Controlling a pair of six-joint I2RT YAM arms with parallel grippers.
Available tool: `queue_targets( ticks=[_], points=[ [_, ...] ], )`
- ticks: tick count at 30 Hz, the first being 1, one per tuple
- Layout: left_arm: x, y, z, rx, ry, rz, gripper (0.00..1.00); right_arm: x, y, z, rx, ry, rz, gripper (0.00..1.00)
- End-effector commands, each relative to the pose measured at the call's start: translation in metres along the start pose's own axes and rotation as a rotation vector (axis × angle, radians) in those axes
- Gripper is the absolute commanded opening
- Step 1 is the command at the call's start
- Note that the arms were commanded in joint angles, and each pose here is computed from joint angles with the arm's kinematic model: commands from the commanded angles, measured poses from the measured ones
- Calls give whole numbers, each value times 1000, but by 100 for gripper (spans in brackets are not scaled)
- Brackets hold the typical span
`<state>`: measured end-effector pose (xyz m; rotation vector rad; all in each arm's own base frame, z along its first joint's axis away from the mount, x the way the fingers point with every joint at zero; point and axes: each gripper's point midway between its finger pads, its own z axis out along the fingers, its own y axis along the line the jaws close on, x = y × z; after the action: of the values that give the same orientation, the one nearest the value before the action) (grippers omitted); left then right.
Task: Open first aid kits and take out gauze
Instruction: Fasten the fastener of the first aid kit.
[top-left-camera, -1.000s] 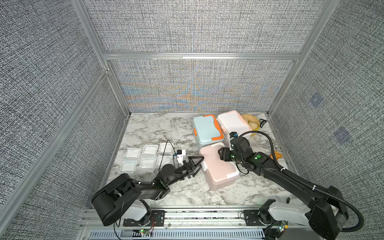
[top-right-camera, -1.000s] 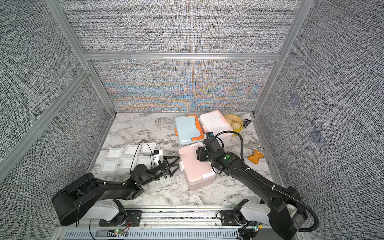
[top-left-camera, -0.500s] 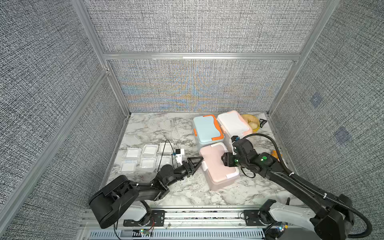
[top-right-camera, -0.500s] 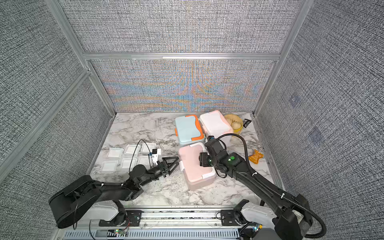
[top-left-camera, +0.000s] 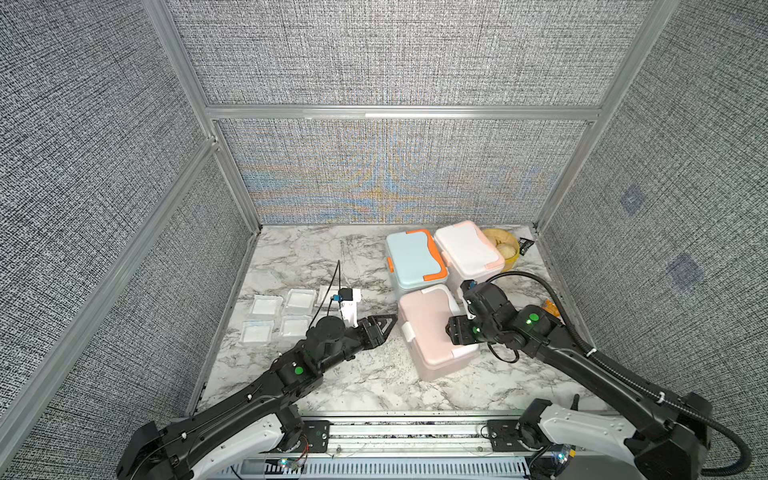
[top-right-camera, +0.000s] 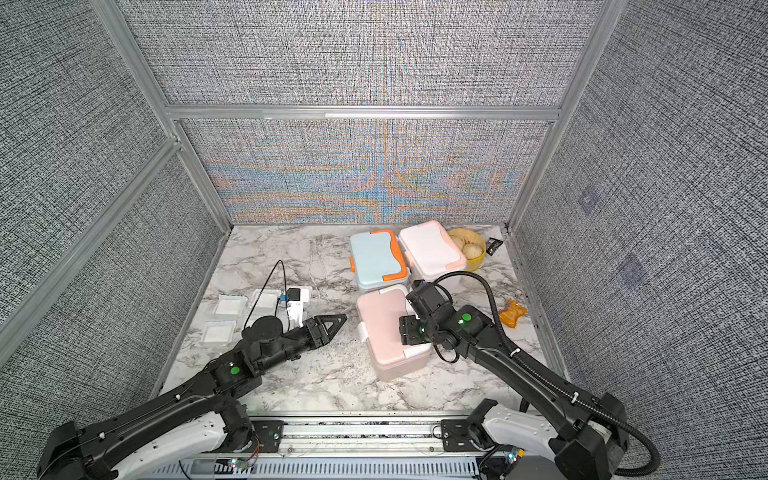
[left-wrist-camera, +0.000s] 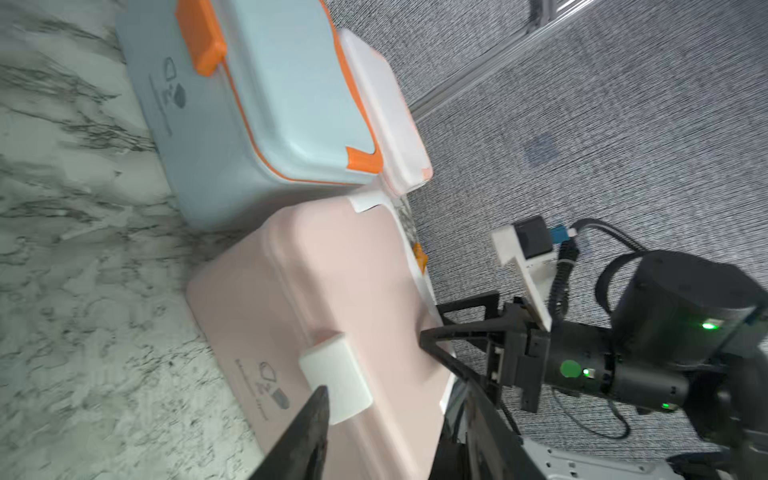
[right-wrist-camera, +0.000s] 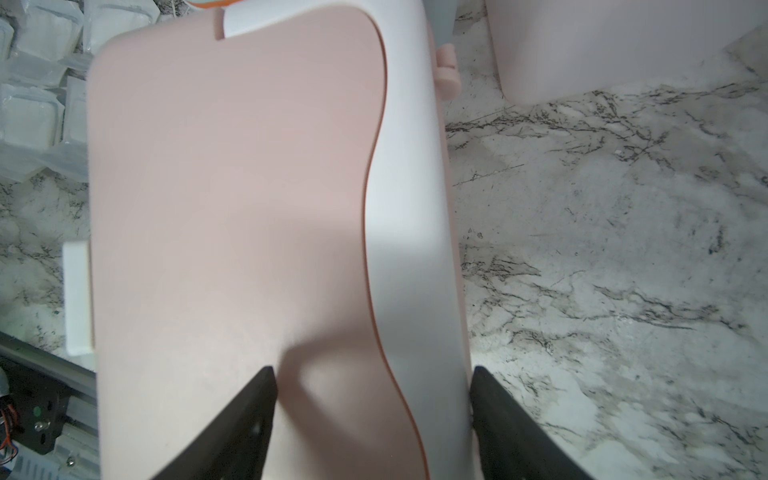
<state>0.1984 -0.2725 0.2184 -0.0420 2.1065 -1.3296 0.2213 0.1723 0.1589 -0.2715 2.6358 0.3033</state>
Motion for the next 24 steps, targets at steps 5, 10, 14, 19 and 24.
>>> queue_targets(
  ticks=[5, 10, 14, 19, 24],
  points=[
    [30, 5, 29, -68, 156, 60, 43, 46, -9, 8, 24, 188, -35, 71],
    [33, 4, 40, -81, 173, 72, 37, 47, -9, 7, 23, 191, -38, 70],
    [33, 9, 44, -108, 176, 81, 37, 48, -8, 10, 14, 195, -37, 70],
    [35, 15, 47, -135, 187, 86, 33, 51, -7, 13, 6, 199, -37, 69],
    [40, 23, 48, -159, 199, 85, 28, 52, -8, 14, 6, 200, -38, 69]
  ],
)
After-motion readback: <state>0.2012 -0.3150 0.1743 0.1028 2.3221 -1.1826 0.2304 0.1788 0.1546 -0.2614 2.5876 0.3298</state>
